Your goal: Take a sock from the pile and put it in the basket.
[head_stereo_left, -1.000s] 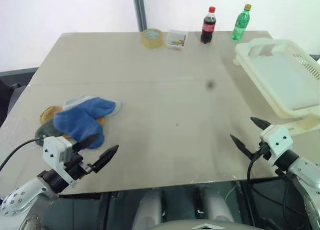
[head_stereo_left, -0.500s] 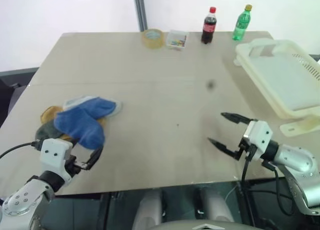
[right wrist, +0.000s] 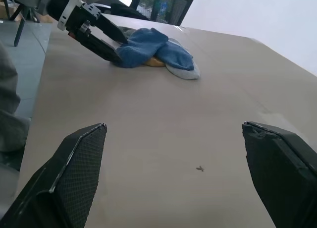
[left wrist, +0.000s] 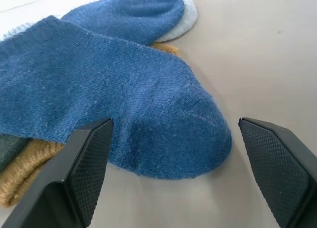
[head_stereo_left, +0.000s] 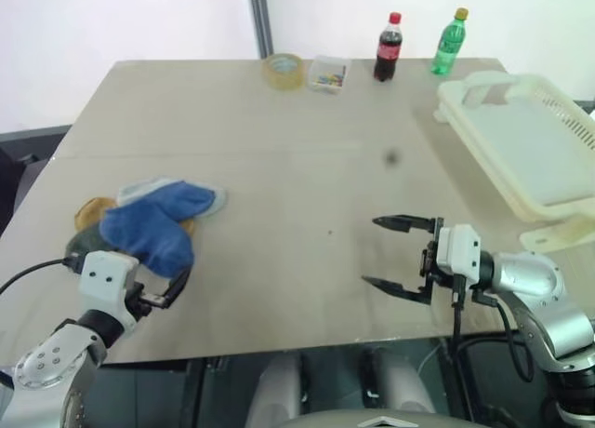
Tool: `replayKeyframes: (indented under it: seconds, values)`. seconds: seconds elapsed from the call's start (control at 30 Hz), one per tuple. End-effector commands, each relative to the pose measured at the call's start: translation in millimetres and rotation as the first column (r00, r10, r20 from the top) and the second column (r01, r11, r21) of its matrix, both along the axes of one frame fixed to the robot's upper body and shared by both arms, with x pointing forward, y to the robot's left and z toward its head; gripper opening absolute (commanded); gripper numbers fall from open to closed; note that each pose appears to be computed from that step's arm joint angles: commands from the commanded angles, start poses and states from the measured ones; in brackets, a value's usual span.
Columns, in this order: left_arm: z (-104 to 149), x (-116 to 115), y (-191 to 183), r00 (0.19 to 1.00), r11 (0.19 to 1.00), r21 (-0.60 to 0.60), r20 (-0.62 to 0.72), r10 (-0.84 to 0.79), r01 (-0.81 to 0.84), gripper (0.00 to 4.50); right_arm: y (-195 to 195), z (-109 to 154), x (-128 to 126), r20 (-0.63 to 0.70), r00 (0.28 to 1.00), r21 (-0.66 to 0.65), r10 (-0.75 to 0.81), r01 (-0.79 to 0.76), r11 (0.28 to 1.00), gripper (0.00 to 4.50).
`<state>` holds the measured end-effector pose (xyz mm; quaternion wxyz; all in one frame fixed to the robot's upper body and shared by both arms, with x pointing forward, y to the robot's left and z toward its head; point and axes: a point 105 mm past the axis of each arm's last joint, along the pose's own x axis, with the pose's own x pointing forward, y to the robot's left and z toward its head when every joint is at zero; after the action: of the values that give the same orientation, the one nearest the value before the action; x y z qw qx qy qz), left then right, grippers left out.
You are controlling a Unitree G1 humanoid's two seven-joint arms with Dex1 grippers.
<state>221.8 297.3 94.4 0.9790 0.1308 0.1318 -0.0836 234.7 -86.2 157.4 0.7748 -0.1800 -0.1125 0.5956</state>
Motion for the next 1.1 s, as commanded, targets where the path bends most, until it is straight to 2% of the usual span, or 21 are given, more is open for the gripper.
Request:
replayKeyframes:
  seconds: [0.03, 0.1, 0.17, 0.3, 0.43, 0.6, 0.73, 0.83, 0.9, 0.97, 1.0, 1.03, 1.07, 1.1]
  values:
    - [-3, 0, 4, 1.0, 1.0, 0.015, -0.017, 0.015, -0.015, 3.81, 3, 12, -3, 0.044, 0.999, 0.028, 0.025, -0.026, 0.999, 4.5]
    - [-5, 0, 4, 1.0, 1.0, 0.014, -0.021, 0.015, -0.015, 3.15, 4, 13, -2, 0.048, 0.999, 0.029, 0.023, -0.024, 0.999, 4.5]
    - [-5, 1, 3, 1.0, 1.0, 0.005, -0.014, 0.009, -0.008, 2.01, 4, 13, -1, 0.053, 0.998, 0.029, 0.016, -0.017, 0.999, 4.5]
    - [5, 3, -5, 0.999, 0.998, -0.044, 0.03, -0.045, 0.046, 0.06, 3, 14, 1, 0.059, 0.998, 0.031, -0.002, 0.0, 1.0, 4.5]
    - [14, -5, -25, 0.986, 0.978, -0.133, 0.04, -0.16, 0.164, 0.02, 3, 12, 2, 0.061, 0.998, 0.027, -0.016, 0.015, 1.0, 4.5]
    - [20, -16, -70, 0.935, 0.894, -0.291, -0.003, -0.356, 0.34, 0.02, 2, 12, 6, 0.065, 0.997, 0.029, -0.048, 0.046, 0.999, 4.5]
    - [22, -1, -112, 0.886, 0.829, -0.364, -0.021, -0.463, 0.424, 0.02, -3, 12, 13, 0.065, 0.992, 0.029, -0.11, 0.108, 0.994, 4.5]
    - [19, 21, -142, 0.854, 0.787, -0.407, -0.03, -0.519, 0.464, 0.02, -6, 12, 18, 0.072, 0.985, 0.014, -0.16, 0.159, 0.987, 4.5]
    - [23, 34, -165, 0.812, 0.722, -0.458, 0.0, -0.583, 0.518, 0.02, -8, 13, 21, 0.097, 0.976, -0.007, -0.195, 0.197, 0.98, 4.5]
    - [31, 54, -197, 0.776, 0.662, -0.493, 0.044, -0.629, 0.565, 0.67, -11, 14, 23, 0.096, 0.971, -0.013, -0.219, 0.221, 0.975, 4.5]
    - [35, 59, -213, 0.748, 0.634, -0.489, 0.059, -0.661, 0.599, 0.78, -12, 14, 23, 0.092, 0.971, -0.015, -0.222, 0.224, 0.974, 4.5]
    - [38, 63, -223, 0.735, 0.625, -0.48, 0.062, -0.676, 0.615, 1.32, -13, 15, 23, 0.081, 0.971, -0.012, -0.226, 0.228, 0.974, 4.5]
    - [41, 64, -227, 0.733, 0.624, -0.479, 0.062, -0.677, 0.617, 1.71, -13, 16, 22, 0.081, 0.97, -0.01, -0.23, 0.232, 0.973, 4.5]
    - [45, 63, -224, 0.734, 0.627, -0.47, 0.069, -0.676, 0.621, 1.85, -13, 17, 22, 0.081, 0.969, -0.007, -0.234, 0.235, 0.972, 4.5]
